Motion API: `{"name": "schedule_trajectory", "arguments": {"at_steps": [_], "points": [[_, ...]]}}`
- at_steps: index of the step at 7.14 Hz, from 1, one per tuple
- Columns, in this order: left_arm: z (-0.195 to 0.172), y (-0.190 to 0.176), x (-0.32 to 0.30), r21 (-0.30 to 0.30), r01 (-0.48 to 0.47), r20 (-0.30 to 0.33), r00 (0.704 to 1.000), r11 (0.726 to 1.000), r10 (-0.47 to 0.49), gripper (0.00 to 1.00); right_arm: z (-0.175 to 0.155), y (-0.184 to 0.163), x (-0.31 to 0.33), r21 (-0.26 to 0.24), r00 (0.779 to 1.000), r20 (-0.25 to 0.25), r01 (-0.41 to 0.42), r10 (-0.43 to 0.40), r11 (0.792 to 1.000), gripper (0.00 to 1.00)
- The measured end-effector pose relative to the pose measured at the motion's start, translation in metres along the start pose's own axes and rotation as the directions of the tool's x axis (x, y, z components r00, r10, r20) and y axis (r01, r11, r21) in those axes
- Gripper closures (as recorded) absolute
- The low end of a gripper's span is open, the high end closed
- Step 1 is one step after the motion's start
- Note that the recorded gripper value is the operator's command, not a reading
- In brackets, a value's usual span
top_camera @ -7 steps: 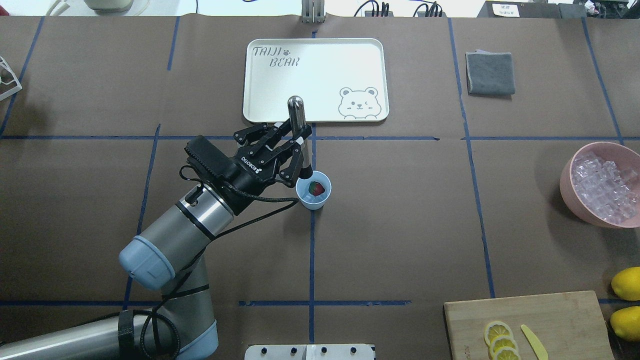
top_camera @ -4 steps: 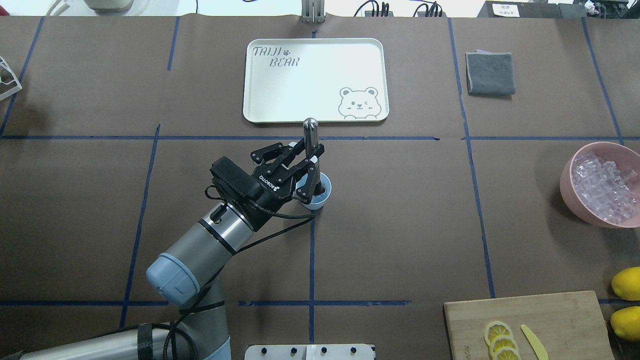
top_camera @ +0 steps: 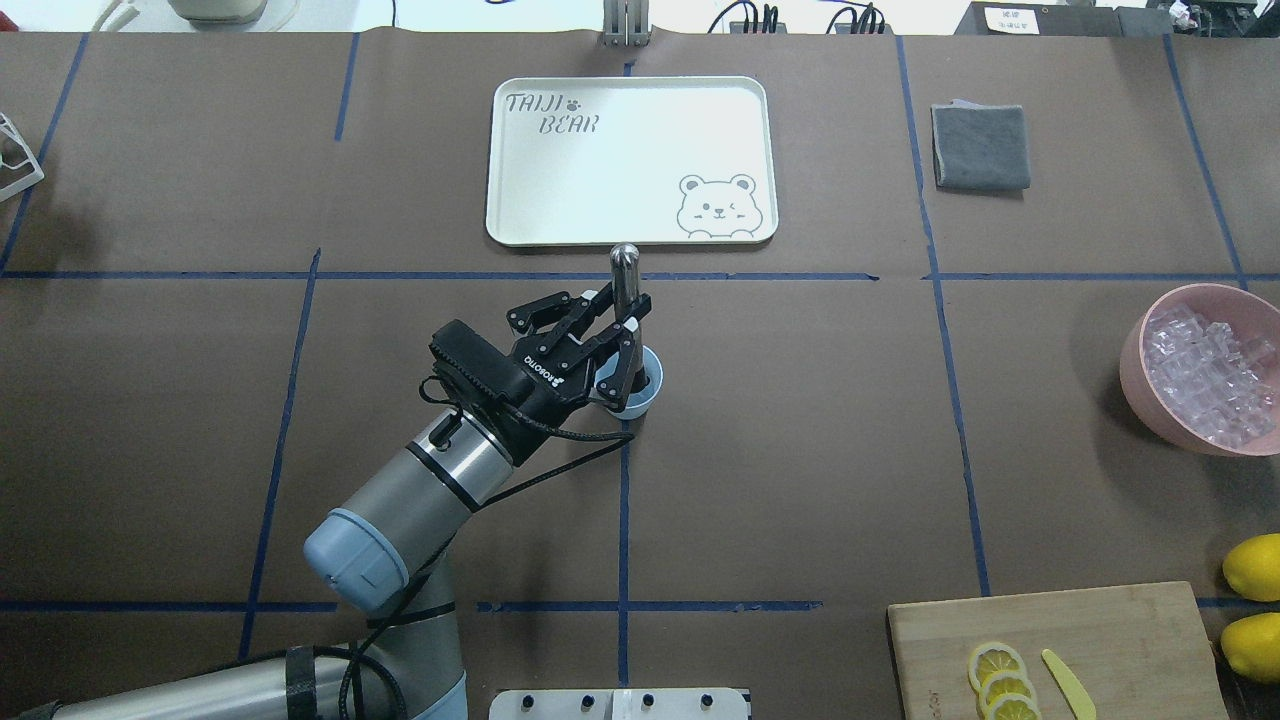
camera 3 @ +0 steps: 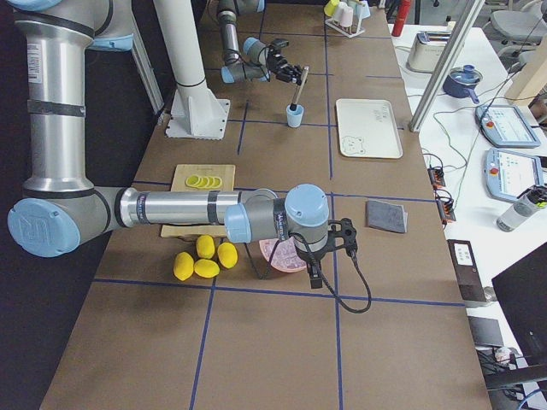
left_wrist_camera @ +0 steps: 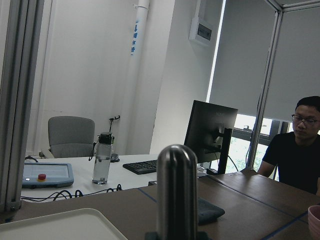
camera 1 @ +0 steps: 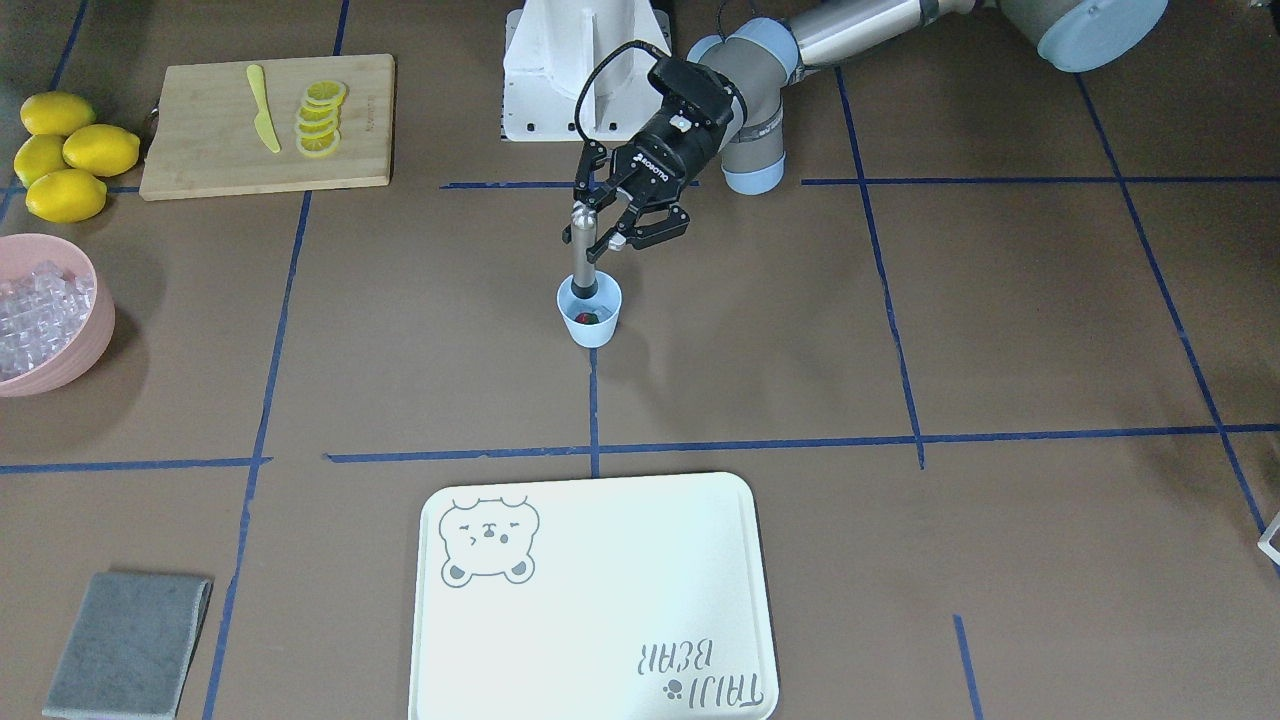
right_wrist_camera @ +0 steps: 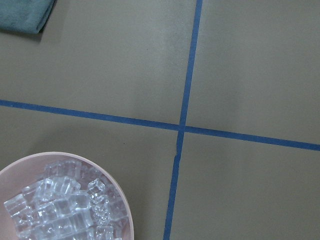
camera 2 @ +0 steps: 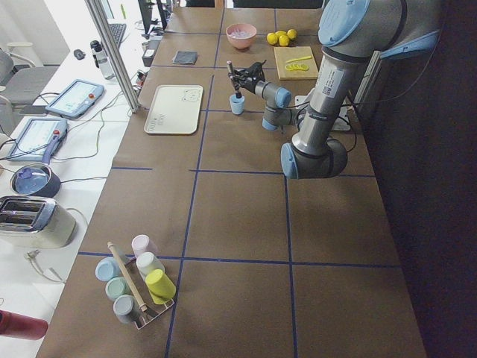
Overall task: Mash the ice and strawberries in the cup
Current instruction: 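Press the metal pestle down on the strawberry and ice with the left gripper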
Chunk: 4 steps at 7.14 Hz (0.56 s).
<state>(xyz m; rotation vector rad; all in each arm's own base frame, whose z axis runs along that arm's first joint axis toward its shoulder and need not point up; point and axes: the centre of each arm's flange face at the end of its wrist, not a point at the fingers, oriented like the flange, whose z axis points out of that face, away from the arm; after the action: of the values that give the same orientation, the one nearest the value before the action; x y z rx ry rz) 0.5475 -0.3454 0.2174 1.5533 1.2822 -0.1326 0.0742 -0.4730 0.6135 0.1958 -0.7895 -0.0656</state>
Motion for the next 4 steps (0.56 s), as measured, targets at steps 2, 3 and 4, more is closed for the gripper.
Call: {"name": "schedule_trajectory", "arguments": {"at_steps": [2, 3, 4], "points": [[0.0033, 0.0056, -0.0009, -0.007, -0.007, 0.006, 1.0, 1.0, 0.007, 1.0, 0.0002, 0.0001, 0.0, 0.0, 1.0, 0.001, 0.0, 0.0, 1.0, 0.0], [0.0041, 0.0083, -0.0022, -0.01, -0.011, 0.012, 1.0, 1.0, 0.011, 1.0, 0.0002, 0.0001, -0.0001, -0.001, 1.0, 0.003, -0.001, 0.001, 1.0, 0.0], [0.0045, 0.0115, -0.0038, -0.014, -0.016, 0.018, 1.0, 1.0, 0.016, 1.0, 0.0005, 0.0002, 0.0, -0.001, 1.0, 0.004, -0.001, 0.001, 1.0, 0.0]]}}
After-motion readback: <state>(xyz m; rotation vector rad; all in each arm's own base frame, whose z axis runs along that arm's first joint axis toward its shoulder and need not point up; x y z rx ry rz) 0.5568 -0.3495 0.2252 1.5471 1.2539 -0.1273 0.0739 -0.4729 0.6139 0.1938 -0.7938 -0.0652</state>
